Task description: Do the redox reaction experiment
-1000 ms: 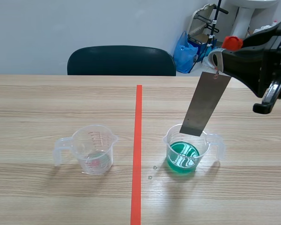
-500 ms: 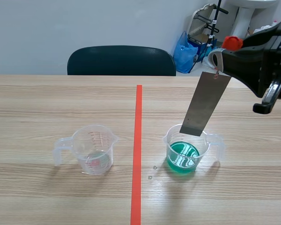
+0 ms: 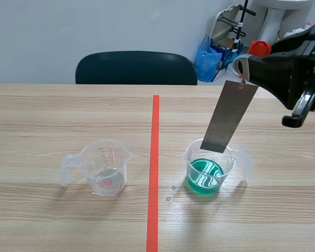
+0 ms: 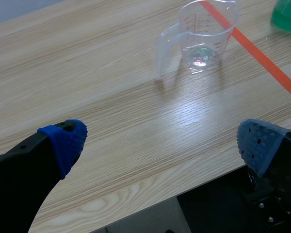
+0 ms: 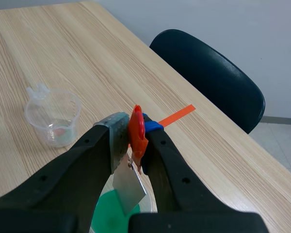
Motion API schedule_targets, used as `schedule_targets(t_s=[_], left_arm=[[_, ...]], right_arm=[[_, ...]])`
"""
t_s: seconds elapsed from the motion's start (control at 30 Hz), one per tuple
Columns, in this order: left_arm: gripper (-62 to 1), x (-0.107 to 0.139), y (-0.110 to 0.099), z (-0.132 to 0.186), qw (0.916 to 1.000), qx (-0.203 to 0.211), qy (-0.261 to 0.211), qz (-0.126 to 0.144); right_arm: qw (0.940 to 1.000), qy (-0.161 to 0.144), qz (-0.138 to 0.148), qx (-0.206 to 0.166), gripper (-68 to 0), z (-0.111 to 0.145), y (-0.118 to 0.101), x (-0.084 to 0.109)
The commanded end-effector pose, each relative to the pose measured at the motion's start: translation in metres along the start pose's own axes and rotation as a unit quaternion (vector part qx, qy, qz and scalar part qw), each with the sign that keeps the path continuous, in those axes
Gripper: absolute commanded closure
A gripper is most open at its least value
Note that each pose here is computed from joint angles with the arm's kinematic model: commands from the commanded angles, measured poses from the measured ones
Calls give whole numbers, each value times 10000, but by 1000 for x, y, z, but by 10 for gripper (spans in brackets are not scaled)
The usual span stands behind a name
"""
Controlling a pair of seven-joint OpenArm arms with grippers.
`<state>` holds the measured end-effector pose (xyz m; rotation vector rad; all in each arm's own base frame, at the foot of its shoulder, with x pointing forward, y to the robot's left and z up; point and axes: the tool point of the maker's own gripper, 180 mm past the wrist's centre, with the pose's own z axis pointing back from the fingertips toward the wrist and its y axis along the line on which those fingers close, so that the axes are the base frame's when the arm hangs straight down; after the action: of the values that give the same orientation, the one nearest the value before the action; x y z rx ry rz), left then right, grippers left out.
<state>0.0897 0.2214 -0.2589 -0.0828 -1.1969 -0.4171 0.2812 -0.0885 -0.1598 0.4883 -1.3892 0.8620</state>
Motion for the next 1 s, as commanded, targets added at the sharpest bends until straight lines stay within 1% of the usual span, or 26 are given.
schedule_targets(t_s=[0.0, 0.1, 0.17, 0.2, 0.23, 0.3, 0.33, 0.37, 0.4, 0.43, 0.47, 0.57, 0.6, 0.73, 0.8, 0.97], left_arm=[[-623, 8, -2, -2, 9998, 3, -170, 66], [-623, 8, -1, -2, 9998, 5, -180, 67], [-623, 14, -1, -1, 9994, 6, -338, 66], [-588, 19, -1, -1, 9989, 6, -470, 65], [-497, 25, -1, -1, 9980, -24, -623, 50], [-280, 33, -2, -3, 9965, -163, -819, -19], [-193, 34, -3, -5, 9962, -251, -838, -61], [-128, 34, -4, -7, 9959, -371, -813, -114], [-85, 35, -5, -9, 9955, -488, -793, -161], [-50, 38, -5, -16, 9941, -608, -868, -239], [-30, 43, -5, -23, 9922, -772, -931, -286], [-29, 58, -7, -47, 9855, -1301, -1076, -191], [-29, 63, -6, -56, 9833, -1414, -1133, -160], [-29, 83, -11, -93, 9759, -1793, -1221, -228], [-29, 92, -18, -110, 9714, -2004, -1239, -281], [-29, 115, -47, -142, 9558, -2530, -1415, -491]], right_arm=[[9998, -177, 51, -15, -20, 0, -2, 11], [9998, -177, 51, -15, -20, 0, -2, 11], [9998, -175, 51, -15, -20, 0, -2, 11], [9998, -175, 51, -15, -20, 0, -2, 11], [9998, -175, 51, -15, -20, 0, -2, 11], [9998, -175, 51, -15, -20, 0, -2, 11], [9998, -175, 51, -15, -20, 0, -2, 11], [9998, -175, 51, -15, -20, 0, -2, 11], [9998, -175, 51, -15, -20, 0, -2, 11], [9998, -175, 51, -15, -20, 0, -2, 11], [9998, -175, 51, -15, -20, 0, -2, 11], [9998, -175, 51, -15, -20, 0, -2, 11], [9998, -175, 51, -15, -20, 0, -2, 11], [9998, -175, 51, -15, -20, 0, -2, 11], [9998, -175, 51, -15, -20, 0, -2, 11], [9998, -175, 51, -15, -20, 0, -2, 11]])
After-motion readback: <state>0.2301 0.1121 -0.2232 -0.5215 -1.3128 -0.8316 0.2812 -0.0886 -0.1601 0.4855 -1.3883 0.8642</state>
